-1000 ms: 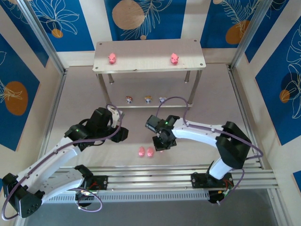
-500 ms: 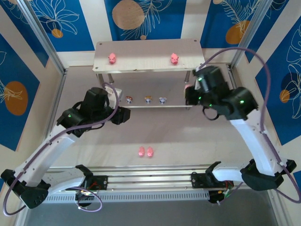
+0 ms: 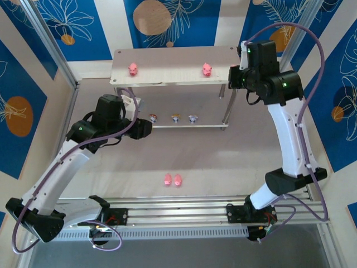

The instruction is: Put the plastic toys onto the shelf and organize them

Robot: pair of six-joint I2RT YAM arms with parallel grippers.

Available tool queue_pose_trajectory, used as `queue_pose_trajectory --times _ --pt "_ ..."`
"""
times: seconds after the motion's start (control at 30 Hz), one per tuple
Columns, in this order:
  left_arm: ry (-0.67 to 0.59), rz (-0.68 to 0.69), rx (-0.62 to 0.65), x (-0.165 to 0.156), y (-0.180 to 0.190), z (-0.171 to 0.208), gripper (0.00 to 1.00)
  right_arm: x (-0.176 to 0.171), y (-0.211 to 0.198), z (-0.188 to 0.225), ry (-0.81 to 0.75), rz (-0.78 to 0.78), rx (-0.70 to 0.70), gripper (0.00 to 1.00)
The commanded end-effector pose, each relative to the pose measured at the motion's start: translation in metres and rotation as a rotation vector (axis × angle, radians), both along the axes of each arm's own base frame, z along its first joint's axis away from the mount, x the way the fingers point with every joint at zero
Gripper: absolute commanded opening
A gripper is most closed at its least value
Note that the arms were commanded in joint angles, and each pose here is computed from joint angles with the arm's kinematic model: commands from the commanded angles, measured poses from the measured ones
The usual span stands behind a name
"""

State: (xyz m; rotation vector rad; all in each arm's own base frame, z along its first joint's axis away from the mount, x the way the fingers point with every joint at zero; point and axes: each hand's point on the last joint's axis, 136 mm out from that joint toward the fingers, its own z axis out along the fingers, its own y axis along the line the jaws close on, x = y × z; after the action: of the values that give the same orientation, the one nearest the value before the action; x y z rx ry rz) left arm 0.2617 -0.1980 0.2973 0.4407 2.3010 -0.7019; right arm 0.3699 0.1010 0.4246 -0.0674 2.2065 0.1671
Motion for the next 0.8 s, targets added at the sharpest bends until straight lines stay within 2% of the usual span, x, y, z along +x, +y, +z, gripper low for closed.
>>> queue_pose_trajectory --times 0.0,0.33,0.77 --pt "-0.003 -0.022 -0.013 -0.003 0.002 0.008 0.45 0.007 0.004 0.011 -0.027 0.052 0.030 0.11" --pt "0.022 -0.012 -0.024 0.003 0.006 0.003 0.46 0.034 0.009 -0.011 0.038 0.062 0.026 0.11" --pt "0.034 -0.007 -0.036 0.007 0.010 0.001 0.46 0.046 0.004 -0.035 0.117 0.044 -0.003 0.12"
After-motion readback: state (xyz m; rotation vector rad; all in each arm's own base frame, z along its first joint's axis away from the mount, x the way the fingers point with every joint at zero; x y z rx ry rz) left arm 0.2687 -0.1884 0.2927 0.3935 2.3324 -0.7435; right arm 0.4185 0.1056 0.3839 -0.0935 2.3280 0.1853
